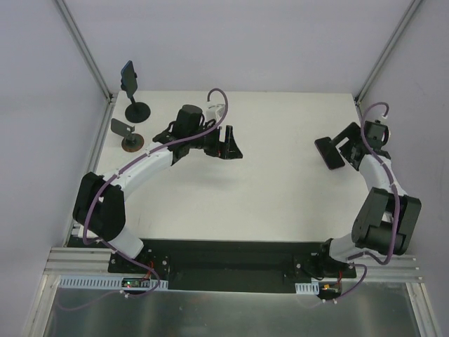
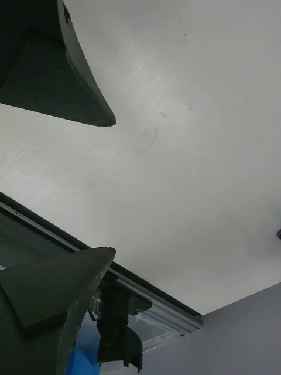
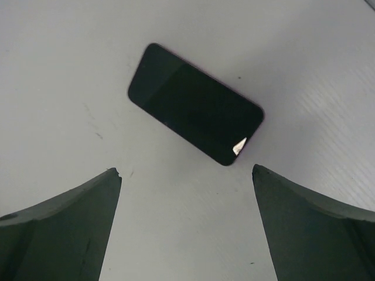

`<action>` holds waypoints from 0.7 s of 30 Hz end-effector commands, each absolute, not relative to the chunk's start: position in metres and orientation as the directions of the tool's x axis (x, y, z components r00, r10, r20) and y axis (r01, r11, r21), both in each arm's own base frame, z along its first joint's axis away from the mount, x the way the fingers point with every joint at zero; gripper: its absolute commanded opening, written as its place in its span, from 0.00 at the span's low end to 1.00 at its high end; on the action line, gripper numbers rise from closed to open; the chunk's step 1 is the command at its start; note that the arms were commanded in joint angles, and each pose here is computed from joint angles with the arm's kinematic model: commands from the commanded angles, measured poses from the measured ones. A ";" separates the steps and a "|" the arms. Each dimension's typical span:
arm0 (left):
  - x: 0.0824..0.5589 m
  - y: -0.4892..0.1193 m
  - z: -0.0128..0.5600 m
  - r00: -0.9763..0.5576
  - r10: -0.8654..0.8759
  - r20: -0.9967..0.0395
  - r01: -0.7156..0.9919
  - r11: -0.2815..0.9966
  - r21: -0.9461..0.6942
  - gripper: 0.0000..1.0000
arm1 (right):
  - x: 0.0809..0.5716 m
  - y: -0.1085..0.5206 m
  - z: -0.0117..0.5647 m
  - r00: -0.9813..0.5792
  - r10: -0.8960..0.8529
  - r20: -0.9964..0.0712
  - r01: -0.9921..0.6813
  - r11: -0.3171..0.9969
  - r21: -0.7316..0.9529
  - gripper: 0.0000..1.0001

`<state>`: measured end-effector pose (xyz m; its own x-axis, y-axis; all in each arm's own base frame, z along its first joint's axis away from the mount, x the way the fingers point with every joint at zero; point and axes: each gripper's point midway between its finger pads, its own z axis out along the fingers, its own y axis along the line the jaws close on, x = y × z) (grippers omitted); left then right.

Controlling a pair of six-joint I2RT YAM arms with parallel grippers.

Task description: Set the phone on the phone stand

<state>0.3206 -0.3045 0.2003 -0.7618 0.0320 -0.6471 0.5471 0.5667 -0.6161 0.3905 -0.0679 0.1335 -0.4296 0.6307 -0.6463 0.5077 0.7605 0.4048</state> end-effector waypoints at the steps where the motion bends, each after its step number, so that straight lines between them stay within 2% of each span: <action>1: 0.301 -0.313 0.219 -0.740 0.069 -0.669 0.609 0.490 -0.623 0.82 | 0.386 -0.079 0.093 -0.463 0.724 -0.511 0.644 0.671 0.367 0.96; 7: 0.300 -0.314 0.220 -0.745 0.069 -0.663 0.608 0.481 -0.632 0.82 | 0.396 -0.108 0.064 -0.424 0.775 -0.469 0.749 0.591 0.299 0.96; 12: 0.299 -0.315 0.222 -0.747 0.069 -0.661 0.608 0.474 -0.637 0.82 | 0.398 -0.116 0.067 -0.367 0.791 -0.489 0.784 0.546 0.295 0.97; 15: 0.297 -0.317 0.222 -0.757 0.070 -0.650 0.602 0.463 -0.651 0.82 | 0.403 -0.115 0.070 -0.283 0.838 -0.467 0.808 0.470 0.355 0.96; 19: 0.297 -0.317 0.223 -0.759 0.071 -0.647 0.601 0.460 -0.654 0.82 | 0.410 -0.114 0.073 -0.120 0.912 -0.392 0.846 0.301 0.441 0.96; 21: 0.297 -0.317 0.222 -0.756 0.071 -0.651 0.603 0.462 -0.650 0.82 | 0.412 -0.119 0.074 -0.060 0.913 -0.403 0.850 0.259 0.460 0.97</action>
